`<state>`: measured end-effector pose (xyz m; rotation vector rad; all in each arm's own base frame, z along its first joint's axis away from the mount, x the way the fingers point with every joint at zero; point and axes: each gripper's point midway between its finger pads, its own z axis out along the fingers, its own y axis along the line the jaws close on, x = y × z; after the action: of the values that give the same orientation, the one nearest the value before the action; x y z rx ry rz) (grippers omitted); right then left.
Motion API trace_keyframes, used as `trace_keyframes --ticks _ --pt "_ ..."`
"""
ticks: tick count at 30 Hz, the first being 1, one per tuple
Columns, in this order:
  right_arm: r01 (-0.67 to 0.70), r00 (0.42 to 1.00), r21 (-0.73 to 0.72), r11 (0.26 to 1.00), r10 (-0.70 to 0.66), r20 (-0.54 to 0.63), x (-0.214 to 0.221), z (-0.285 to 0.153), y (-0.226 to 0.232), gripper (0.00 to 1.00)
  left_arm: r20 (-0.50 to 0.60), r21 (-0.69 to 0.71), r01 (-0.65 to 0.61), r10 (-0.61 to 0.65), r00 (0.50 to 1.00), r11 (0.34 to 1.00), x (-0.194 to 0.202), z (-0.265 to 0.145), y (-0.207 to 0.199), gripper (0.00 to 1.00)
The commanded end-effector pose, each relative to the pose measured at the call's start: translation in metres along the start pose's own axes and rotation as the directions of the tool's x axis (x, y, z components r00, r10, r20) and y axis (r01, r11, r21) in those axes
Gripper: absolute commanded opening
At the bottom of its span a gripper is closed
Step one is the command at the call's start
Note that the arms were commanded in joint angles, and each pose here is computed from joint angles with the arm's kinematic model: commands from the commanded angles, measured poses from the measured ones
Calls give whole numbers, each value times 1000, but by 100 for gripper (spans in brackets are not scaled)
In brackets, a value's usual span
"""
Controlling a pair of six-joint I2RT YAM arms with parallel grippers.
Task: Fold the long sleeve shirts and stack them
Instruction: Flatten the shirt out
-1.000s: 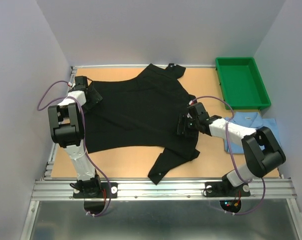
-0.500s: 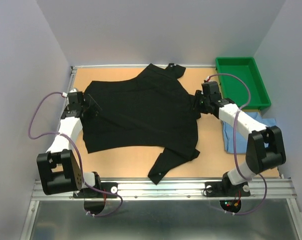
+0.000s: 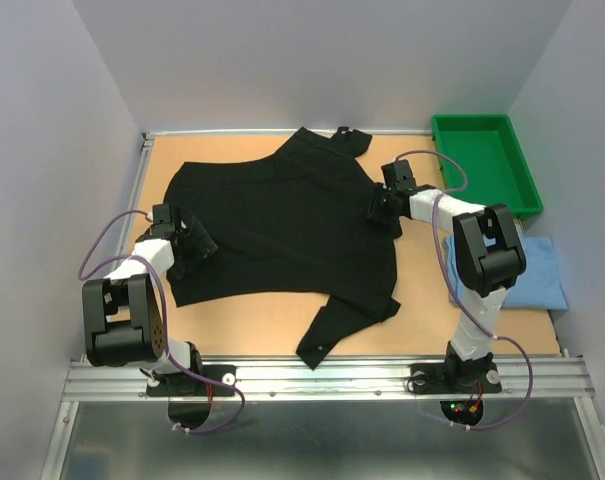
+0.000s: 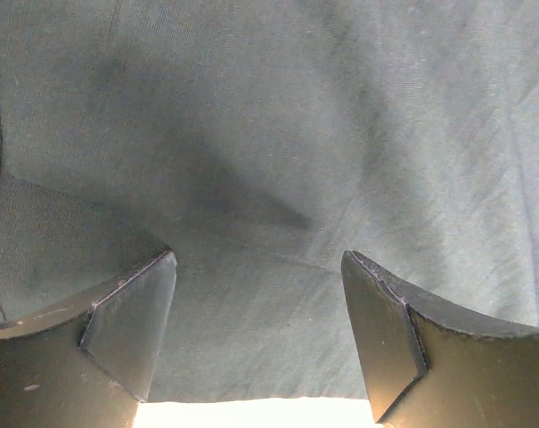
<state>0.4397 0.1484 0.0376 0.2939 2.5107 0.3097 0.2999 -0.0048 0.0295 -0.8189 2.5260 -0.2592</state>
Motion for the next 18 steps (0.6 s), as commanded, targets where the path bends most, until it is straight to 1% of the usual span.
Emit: trace_keyframes --ticks 1,4,6,8,10,11,13,16,17,18 --pt "-84 995 13 996 83 56 -15 3 -9 43 -63 -3 -23 23 998 1000 23 1 9 87" --pt "-121 993 56 991 121 14 12 0 -30 44 -58 -12 -30 29 998 999 23 -5 12 87" --pt "-138 990 78 987 137 13 20 -8 -40 46 -55 -16 -33 32 998 999 24 -9 12 87" --pt "-137 991 92 986 137 3 37 -21 -49 47 -38 -3 -35 35 999 999 21 -13 10 87" --pt "-142 990 99 985 141 11 43 -35 -54 49 -50 3 -34 34 998 999 26 -15 11 87" --pt "-143 989 123 982 146 -11 57 -40 -62 50 -61 16 -31 32 998 999 30 -17 9 87" --pt "-141 990 118 983 143 -8 61 -53 -64 51 -64 34 -31 33 997 999 33 -21 7 87" --pt "-103 995 83 991 102 23 48 -70 -57 54 -61 53 -31 34 998 998 33 -29 3 87" --pt "-86 994 43 995 83 75 28 -82 -46 54 -21 75 -38 39 999 996 22 -38 -5 87" --pt "-40 994 11 999 39 101 15 -89 -37 54 1 78 -42 42 999 996 15 -43 -8 87"
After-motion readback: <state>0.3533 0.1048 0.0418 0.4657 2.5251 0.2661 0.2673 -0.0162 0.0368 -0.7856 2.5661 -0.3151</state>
